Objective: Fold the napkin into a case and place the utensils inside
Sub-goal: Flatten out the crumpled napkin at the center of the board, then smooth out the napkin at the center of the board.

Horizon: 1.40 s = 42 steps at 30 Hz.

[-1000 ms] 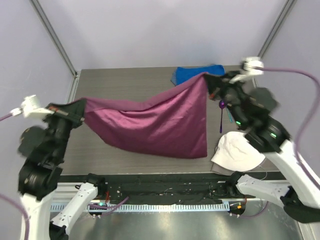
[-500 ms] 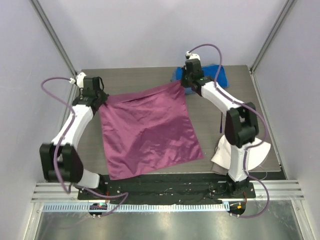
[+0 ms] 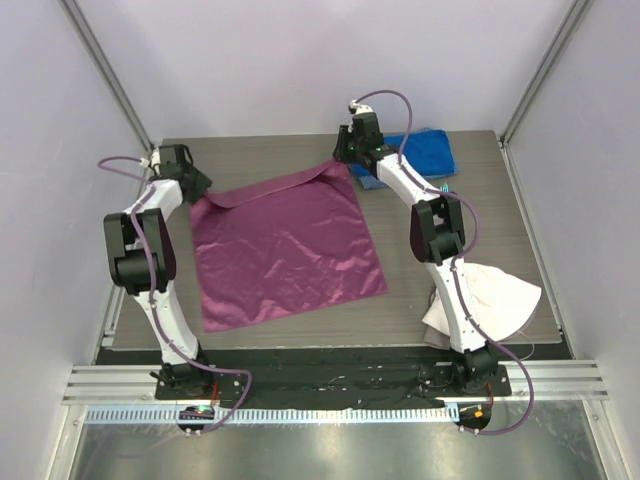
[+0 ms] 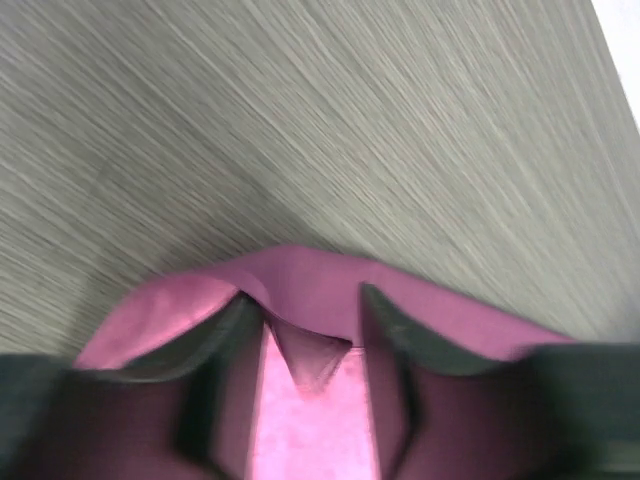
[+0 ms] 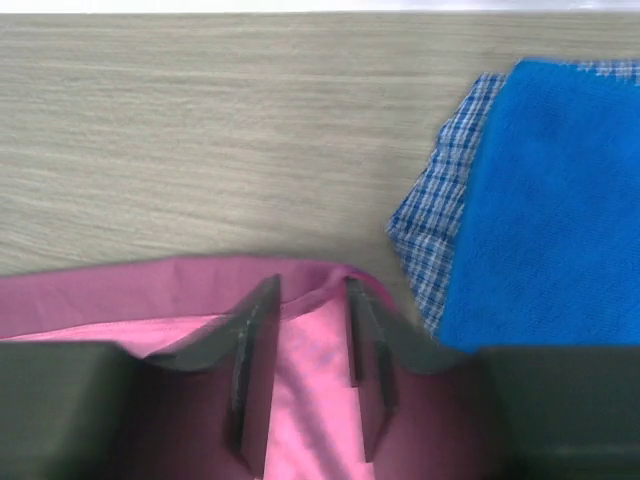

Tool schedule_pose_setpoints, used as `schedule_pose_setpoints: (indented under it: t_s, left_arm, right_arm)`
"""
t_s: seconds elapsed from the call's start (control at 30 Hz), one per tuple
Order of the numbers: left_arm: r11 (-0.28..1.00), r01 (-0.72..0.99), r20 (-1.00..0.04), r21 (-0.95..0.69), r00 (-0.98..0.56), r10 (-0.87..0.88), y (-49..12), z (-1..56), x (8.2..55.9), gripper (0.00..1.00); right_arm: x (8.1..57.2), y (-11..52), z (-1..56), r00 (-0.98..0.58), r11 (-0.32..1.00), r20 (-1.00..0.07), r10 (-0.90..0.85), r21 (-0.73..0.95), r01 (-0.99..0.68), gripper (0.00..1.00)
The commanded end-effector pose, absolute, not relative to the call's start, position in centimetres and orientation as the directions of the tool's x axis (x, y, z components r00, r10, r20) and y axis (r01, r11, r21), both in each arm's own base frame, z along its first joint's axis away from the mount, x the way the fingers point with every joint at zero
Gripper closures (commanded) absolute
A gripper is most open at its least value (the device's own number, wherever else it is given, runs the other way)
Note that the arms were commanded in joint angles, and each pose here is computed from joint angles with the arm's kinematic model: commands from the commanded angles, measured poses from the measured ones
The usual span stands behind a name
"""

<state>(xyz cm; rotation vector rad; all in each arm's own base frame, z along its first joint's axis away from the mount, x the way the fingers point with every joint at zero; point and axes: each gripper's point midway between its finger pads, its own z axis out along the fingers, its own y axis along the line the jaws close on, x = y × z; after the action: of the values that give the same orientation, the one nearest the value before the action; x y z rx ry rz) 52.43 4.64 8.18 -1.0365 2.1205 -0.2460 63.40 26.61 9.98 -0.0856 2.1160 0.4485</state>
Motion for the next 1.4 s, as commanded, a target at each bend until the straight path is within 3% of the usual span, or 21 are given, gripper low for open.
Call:
schedule_pose_setpoints:
  t_s: [0.0,0.07,0.2,0.43,0.53,0.6,0.73,0.93,1.2,1.37]
  left_arm:
    - [0.672,-0.557,-0.634,-0.487,-0.303,-0.711,6.2,14.1,53.8,0.46]
    - [0.670,-0.585,-0.635,-0.458,-0.312,-0.707,6.5,14.9,52.5,0.40]
    - [0.678,-0.580,-0.631,-0.451,-0.330,-0.702,5.2,16.9,48.7,0.38]
    - [0.743,-0.493,-0.604,-0.453,-0.442,-0.663,0.0,16.7,40.0,0.43]
    - [0.743,-0.464,-0.567,-0.482,-0.482,-0.668,-1.3,15.2,38.9,0.46]
    - [0.752,-0.447,-0.544,-0.485,-0.519,-0.659,-1.9,14.3,38.6,0.49]
    - [0.731,-0.524,-0.512,-0.438,-0.522,-0.682,0.1,12.1,39.3,0.51]
    - [0.675,-0.571,-0.457,-0.467,-0.498,-0.737,2.7,10.2,42.9,0.37]
    - [0.599,-0.603,-0.395,-0.528,-0.450,-0.801,4.7,8.1,47.6,0.36]
    - [0.573,-0.612,-0.351,-0.546,-0.454,-0.819,4.6,6.6,49.9,0.37]
  right_arm:
    - [65.5,25.5,16.9,-0.474,0.901,-0.852,0.222,0.365,-0.233,0.50]
    - [65.1,24.6,19.3,-0.469,0.901,-0.853,0.230,0.369,-0.229,0.30]
    - [62.0,23.8,21.7,-0.514,0.899,-0.825,0.234,0.385,-0.209,0.22]
    - [53.2,24.9,16.5,-0.718,0.900,-0.670,0.187,0.410,-0.147,0.20]
    - [49.7,26.7,15.2,-0.745,0.923,-0.656,0.124,0.351,-0.155,0.21]
    - [47.7,28.0,14.7,-0.772,0.917,-0.624,0.120,0.367,-0.154,0.27]
    - [41.0,32.0,12.6,-0.811,0.892,-0.585,0.017,0.375,-0.253,0.28]
    - [35.5,32.7,10.8,-0.829,0.856,-0.558,-0.038,0.410,-0.316,0.30]
    - [34.2,31.1,8.7,-0.830,0.873,-0.552,-0.082,0.362,-0.327,0.47]
    - [34.4,31.4,8.3,-0.832,0.870,-0.550,-0.077,0.370,-0.325,0.52]
